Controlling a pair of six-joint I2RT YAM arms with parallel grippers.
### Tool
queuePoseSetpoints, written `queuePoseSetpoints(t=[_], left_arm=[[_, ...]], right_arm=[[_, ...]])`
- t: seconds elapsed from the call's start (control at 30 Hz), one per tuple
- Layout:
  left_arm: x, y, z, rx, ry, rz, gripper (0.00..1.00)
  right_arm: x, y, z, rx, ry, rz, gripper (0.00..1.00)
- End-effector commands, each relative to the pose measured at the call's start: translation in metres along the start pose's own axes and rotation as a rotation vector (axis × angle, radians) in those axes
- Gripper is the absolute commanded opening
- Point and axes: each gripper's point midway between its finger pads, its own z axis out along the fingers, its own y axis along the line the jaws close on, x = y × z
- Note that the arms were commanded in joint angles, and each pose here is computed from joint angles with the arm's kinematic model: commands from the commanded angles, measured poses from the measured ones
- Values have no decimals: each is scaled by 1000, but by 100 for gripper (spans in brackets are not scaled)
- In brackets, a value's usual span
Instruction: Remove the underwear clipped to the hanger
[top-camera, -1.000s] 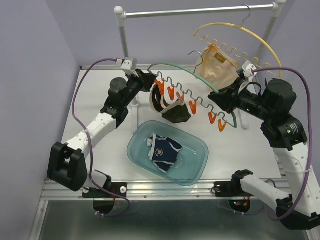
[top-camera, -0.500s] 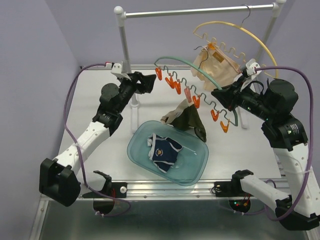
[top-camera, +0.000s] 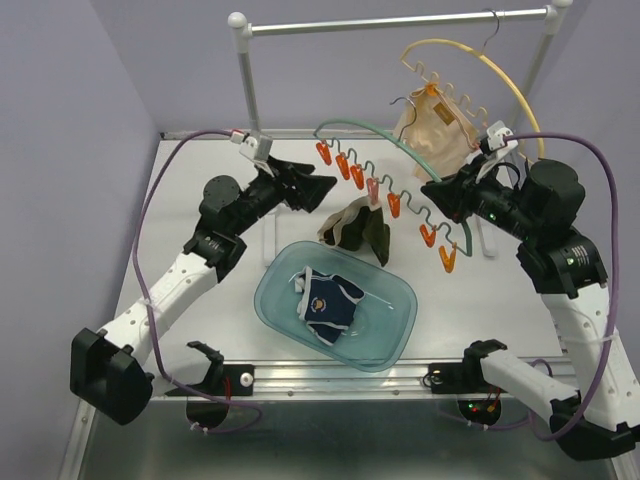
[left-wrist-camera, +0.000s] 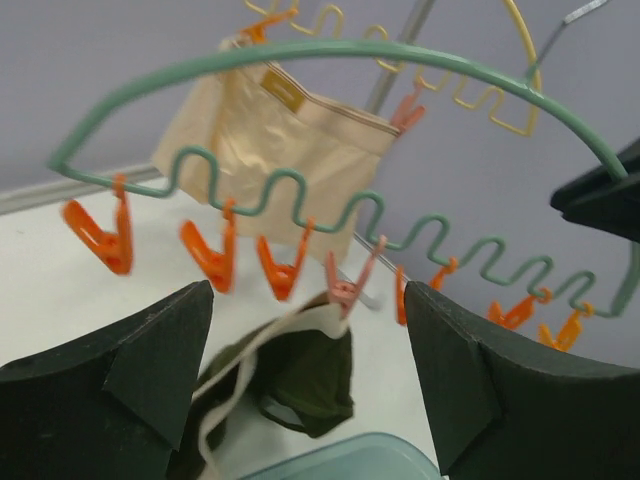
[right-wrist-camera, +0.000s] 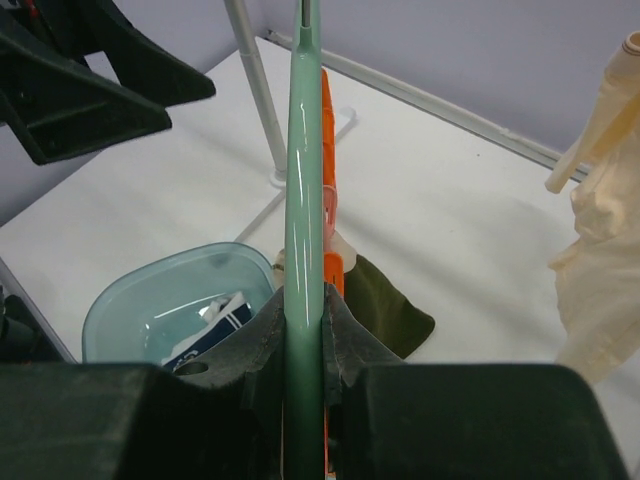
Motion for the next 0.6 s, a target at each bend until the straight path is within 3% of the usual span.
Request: queuePoseSetpoints(t=[0.0,0.17,0.57], left_arm=[[18,-49,4,191,72,-86,88],[38,-71,15,259,110,-154,88],[73,-69,49,246,165,-207,86]], right_arm=[[-37,2,-5,0,-145,-35,0],[-35,1,-6,2,-143,-27,1],[-34,1,-6,-3,-143,-12,0]])
